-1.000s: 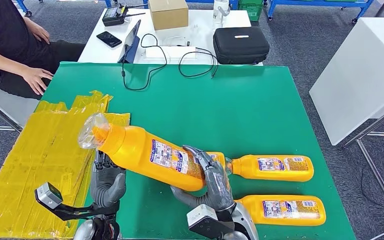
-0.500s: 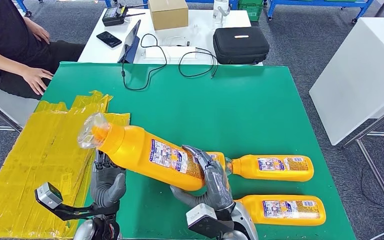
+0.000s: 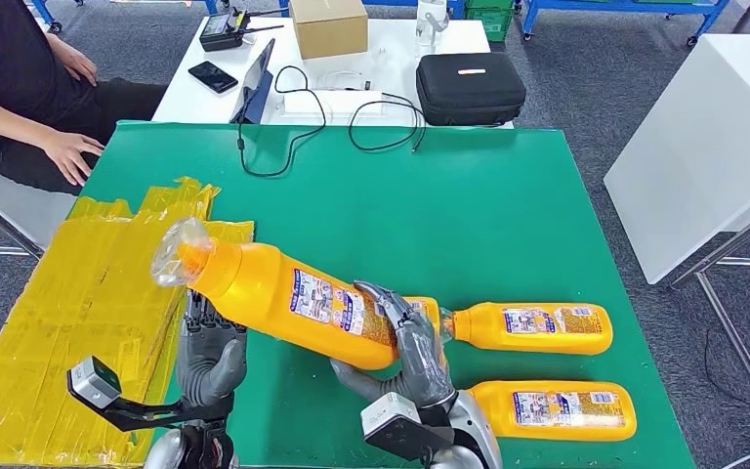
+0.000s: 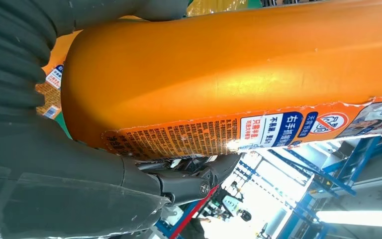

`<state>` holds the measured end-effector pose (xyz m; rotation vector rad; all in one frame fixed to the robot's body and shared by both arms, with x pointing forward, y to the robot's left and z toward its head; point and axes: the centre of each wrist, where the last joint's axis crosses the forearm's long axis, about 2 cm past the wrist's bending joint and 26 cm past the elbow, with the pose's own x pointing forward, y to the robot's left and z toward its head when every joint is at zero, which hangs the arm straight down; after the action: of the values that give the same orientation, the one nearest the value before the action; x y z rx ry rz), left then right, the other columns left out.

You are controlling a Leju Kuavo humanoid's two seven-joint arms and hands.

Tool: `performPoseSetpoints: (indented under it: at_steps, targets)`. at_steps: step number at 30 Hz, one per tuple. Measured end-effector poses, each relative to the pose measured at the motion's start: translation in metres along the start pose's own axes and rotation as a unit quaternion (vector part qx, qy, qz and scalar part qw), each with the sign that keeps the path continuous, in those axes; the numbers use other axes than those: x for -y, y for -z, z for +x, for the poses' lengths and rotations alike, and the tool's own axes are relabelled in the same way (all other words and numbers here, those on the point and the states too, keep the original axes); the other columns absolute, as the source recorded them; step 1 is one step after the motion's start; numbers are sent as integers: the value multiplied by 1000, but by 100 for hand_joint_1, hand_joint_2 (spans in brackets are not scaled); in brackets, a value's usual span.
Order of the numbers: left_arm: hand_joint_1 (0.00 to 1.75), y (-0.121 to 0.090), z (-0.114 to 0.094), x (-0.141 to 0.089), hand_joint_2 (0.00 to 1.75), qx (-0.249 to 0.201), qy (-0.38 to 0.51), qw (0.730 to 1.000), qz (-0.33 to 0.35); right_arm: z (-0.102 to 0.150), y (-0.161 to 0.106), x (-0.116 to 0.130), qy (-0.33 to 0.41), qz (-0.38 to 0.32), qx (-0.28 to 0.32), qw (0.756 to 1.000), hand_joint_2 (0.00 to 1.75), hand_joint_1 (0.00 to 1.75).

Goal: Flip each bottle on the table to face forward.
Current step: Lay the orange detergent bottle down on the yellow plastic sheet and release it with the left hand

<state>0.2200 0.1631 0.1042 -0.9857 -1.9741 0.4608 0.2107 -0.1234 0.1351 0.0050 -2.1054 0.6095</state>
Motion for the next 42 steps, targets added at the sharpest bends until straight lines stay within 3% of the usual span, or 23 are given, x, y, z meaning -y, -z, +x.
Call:
performPoseSetpoints:
  at_steps: [10,30,34,39,42]
  targets:
    - [0,1,-5,8,175,14,-129,991,-35,-9,6,-8,-3,25,-15,1000,175,175]
    - [0,1,-8,10,175,8,-139,989,-41,-15,8,-23,0,59,-26,998,175,175]
    - [0,0,-8,10,175,-4,-114,993,-35,-14,11,-37,2,89,-30,996,175,175]
    - [0,-2,-10,5,175,-43,28,999,-11,-16,13,-57,-15,149,-35,988,175,175]
    - [0,-6,-10,3,175,-50,60,997,-4,-17,13,-66,-22,173,-34,984,175,175]
